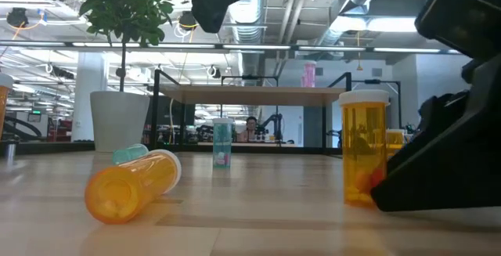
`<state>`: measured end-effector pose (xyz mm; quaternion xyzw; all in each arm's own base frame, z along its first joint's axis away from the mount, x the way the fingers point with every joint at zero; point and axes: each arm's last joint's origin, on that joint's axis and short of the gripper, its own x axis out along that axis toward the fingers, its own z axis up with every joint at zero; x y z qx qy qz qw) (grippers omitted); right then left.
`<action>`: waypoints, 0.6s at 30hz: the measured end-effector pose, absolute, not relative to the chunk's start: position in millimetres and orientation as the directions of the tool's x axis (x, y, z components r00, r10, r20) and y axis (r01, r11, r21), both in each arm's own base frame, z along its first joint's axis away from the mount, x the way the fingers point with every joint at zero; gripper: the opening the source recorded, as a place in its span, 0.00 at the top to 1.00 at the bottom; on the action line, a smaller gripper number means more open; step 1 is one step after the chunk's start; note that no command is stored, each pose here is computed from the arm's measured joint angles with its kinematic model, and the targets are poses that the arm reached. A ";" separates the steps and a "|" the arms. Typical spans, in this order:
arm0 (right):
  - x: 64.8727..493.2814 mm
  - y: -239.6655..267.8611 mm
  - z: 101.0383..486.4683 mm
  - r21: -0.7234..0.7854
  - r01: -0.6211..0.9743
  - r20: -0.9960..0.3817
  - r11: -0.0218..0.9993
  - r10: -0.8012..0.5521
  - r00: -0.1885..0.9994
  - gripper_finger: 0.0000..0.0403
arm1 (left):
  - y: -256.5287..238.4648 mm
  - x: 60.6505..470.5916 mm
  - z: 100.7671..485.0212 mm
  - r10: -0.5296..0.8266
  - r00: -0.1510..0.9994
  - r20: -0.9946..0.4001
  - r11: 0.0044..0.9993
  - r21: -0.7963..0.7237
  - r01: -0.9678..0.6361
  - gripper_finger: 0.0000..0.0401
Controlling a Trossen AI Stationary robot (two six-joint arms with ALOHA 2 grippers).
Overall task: Pick and place medicine bottles onto shelf by color
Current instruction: Put the middle orange pill bottle on the shelf
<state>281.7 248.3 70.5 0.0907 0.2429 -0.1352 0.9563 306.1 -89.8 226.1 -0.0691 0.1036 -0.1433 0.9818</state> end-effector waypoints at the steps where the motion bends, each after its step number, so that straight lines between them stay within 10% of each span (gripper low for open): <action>1: 283.1 246.8 70.4 0.103 0.305 -0.489 0.947 -0.219 0.844 0.49 | -91.2 305.7 226.2 -0.300 0.936 -0.183 0.948 -0.166 0.271 0.39; 18: 289.4 238.6 72.5 0.086 0.317 -0.493 0.944 -0.237 0.837 0.72 | -95.2 304.2 224.9 -0.285 0.938 -0.196 0.956 -0.131 0.263 0.39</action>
